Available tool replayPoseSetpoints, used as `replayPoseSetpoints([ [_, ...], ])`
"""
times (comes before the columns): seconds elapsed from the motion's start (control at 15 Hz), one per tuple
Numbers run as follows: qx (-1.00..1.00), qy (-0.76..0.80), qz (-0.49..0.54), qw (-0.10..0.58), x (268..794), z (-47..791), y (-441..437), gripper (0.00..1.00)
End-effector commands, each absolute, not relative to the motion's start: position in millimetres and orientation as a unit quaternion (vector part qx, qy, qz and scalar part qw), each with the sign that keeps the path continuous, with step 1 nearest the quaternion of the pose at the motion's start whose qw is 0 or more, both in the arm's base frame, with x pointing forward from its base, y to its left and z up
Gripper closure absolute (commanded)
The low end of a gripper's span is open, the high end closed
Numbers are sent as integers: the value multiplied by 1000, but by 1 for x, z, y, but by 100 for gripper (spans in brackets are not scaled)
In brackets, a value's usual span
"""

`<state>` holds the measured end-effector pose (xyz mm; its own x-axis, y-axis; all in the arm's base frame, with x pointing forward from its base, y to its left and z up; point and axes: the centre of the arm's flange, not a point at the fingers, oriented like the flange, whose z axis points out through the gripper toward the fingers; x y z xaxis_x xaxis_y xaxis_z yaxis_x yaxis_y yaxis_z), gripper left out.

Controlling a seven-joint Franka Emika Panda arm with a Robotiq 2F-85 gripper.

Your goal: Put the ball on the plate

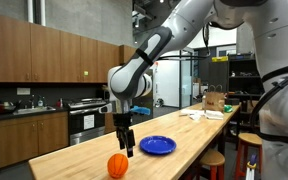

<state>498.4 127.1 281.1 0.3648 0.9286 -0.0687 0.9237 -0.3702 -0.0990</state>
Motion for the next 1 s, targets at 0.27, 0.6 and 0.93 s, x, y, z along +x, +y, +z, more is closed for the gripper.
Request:
replayPoseSetpoints([
  [0.27,-825,-561,66,18,505,275,111,0],
  [0.6,-810,-581,74,30,514,269,114,0],
  [0.93,-792,-602,95,39,521,261,127,0],
])
